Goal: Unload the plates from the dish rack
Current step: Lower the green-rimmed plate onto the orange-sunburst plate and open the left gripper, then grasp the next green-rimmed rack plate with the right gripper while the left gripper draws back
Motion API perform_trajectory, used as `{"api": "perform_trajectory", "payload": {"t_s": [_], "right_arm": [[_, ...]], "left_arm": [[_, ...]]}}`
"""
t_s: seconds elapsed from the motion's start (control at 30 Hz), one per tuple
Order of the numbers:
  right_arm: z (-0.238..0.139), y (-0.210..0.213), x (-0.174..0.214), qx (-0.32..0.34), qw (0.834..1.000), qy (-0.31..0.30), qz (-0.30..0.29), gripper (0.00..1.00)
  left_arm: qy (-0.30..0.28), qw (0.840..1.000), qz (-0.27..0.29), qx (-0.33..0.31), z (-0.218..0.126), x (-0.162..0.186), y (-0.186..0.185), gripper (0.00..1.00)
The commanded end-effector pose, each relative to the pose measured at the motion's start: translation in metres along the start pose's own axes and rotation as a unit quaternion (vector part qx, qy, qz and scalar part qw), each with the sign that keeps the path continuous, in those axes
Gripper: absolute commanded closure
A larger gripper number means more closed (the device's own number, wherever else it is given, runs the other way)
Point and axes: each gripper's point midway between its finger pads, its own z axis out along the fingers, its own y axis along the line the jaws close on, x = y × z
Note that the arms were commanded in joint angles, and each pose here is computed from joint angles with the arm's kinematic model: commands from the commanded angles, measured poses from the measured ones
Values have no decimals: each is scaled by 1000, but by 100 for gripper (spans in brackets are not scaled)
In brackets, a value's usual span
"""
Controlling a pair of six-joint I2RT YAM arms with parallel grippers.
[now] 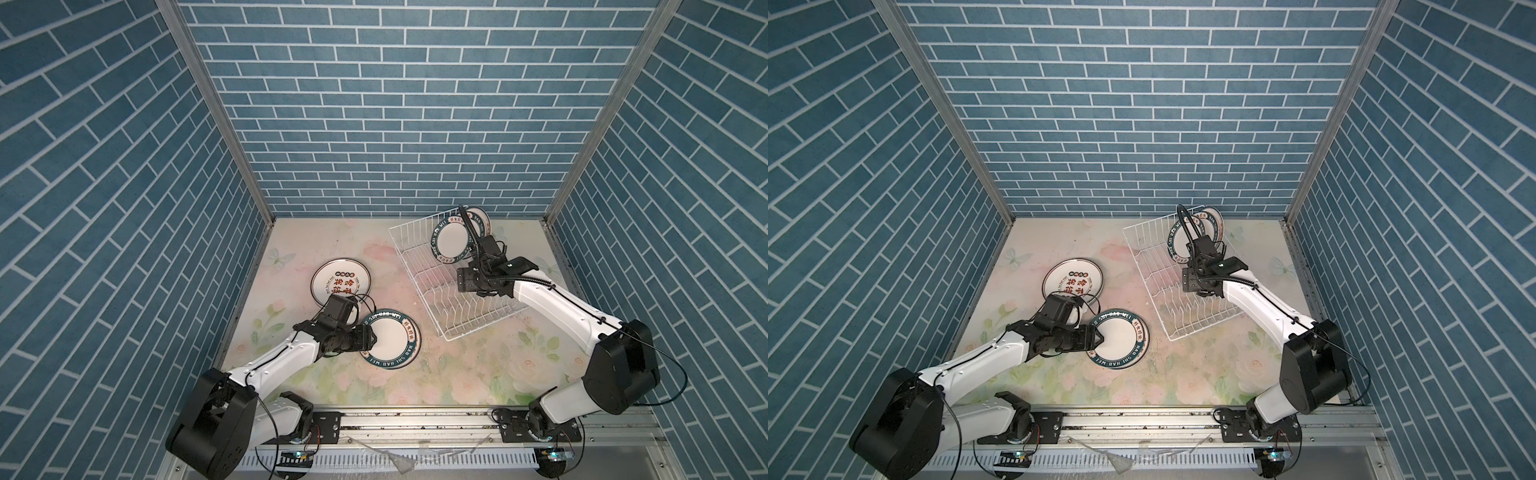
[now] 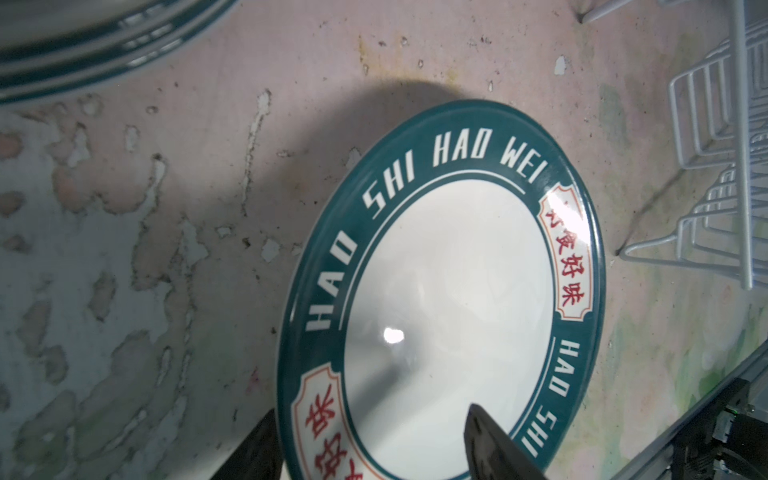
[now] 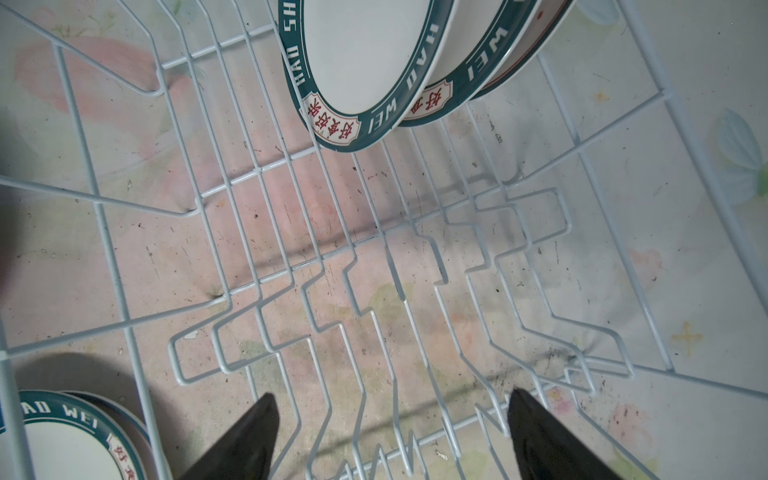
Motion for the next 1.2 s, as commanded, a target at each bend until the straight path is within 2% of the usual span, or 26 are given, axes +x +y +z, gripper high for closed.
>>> {"api": "perform_trajectory", "payload": {"t_s": [0.0, 0.23, 0.43, 0.47, 0.5, 0.57, 0.73, 0.77, 1.07, 1.17], "right_arm": [[-6, 0, -14, 0, 1000, -8, -12, 13], [-1, -5, -16, 10, 1000, -1, -11, 13], [7, -5, -29, 8, 1000, -12, -13, 13], [9, -4, -33, 4, 1000, -17, -13, 13], [10, -3, -37, 0, 1000, -20, -15, 14], [14, 0, -48, -5, 999, -32, -20, 14], [27, 11, -83, -14, 996, -78, -40, 16], [31, 10, -91, -6, 996, -86, -38, 16], [62, 0, -150, 41, 989, -138, -8, 20], [69, -3, -159, 45, 989, -138, 2, 21]], "left_arm": [[-1, 999, 31, -29, -2, -4, -3, 29], [4, 997, 60, -56, -1, -3, -7, 25], [-3, 995, 62, -83, -5, -5, 0, 23], [-10, 994, 60, -88, -8, -7, 2, 21], [-17, 994, 60, -91, -11, -8, 2, 12], [-33, 993, 61, -98, -18, -11, 4, 8], [-66, 989, 62, -121, -34, -17, 11, 5], [-73, 988, 62, -124, -38, -19, 12, 1], [-130, 980, 55, -141, -63, -29, 16, 1], [-144, 978, 50, -144, -70, -30, 18, 1]]}}
